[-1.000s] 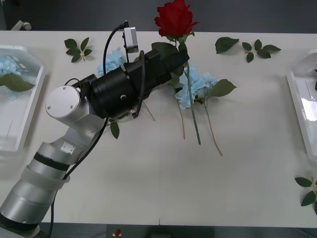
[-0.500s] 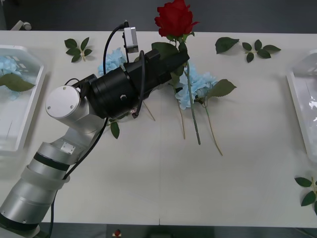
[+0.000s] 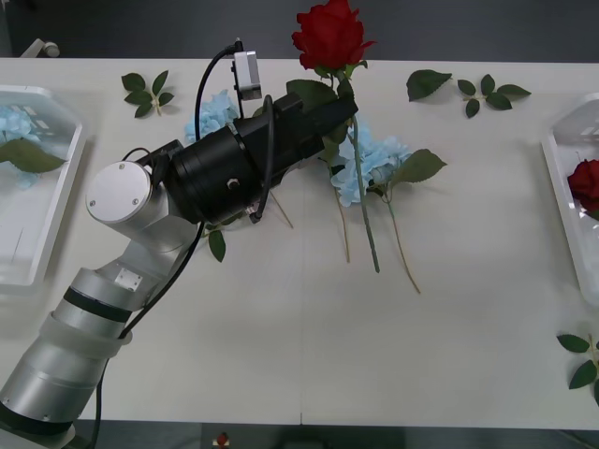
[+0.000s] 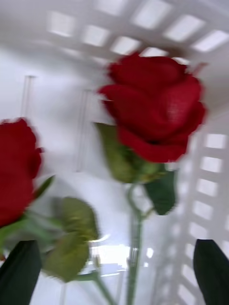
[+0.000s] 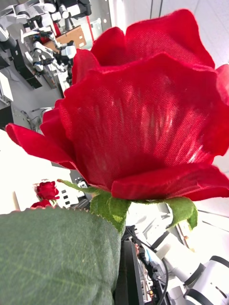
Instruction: Put the red flowers into the right box and the blue flowers into the left box
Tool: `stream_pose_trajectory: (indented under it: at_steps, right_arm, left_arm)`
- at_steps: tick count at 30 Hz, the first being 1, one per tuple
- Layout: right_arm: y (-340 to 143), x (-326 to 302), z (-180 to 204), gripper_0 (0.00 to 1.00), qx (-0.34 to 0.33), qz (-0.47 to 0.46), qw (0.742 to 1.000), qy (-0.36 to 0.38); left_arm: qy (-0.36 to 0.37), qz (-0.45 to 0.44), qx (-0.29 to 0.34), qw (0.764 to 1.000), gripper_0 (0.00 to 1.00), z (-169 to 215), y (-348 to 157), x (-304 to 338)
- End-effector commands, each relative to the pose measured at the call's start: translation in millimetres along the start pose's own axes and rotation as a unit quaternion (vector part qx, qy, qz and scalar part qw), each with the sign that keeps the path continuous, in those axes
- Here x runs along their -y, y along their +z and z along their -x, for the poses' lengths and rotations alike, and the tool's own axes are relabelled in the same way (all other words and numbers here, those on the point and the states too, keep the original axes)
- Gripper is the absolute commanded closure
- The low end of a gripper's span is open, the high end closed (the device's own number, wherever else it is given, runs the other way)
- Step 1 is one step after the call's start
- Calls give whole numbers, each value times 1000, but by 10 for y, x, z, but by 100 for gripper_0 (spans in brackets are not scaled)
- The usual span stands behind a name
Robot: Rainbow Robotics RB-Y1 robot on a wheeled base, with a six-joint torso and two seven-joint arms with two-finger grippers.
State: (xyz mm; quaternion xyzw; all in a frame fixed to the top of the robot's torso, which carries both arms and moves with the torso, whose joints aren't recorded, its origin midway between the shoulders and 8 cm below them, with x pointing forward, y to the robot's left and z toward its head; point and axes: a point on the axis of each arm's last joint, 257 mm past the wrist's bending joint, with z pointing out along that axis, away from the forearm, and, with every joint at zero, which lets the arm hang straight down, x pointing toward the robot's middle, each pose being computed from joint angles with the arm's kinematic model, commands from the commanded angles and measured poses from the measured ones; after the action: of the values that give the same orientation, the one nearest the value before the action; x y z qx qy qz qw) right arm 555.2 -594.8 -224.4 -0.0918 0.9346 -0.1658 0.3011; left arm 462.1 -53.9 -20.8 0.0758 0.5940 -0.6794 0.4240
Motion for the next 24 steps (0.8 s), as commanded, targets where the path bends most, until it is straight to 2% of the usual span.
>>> stream_pose_trajectory:
  at_steps: [1, 6, 10, 16, 20, 24]
  right_arm:
    - [-482, 26, 513, 4, 49, 47, 997, -31]
    - [-875, -586, 763, 2, 98, 191, 977, 3]
    - [-1263, -1178, 937, 0, 149, 303, 941, -8]
    - [-1808, -2064, 913, 0, 185, 416, 889, -47]
    - [-2125, -2601, 818, 0, 199, 481, 853, -32]
    - [-2345, -2971, 728, 0, 208, 520, 828, -13]
  left_arm:
    - [20, -1, 16, 1000, 100, 94, -11, 28]
    - [22, 3, 24, 999, 100, 166, 16, 9]
    - [27, 9, 20, 999, 100, 209, 47, -52]
    - [32, 10, 17, 999, 100, 244, 83, -63]
    - [31, 11, 18, 999, 100, 258, 92, -70]
    - [32, 11, 17, 999, 100, 253, 98, -64]
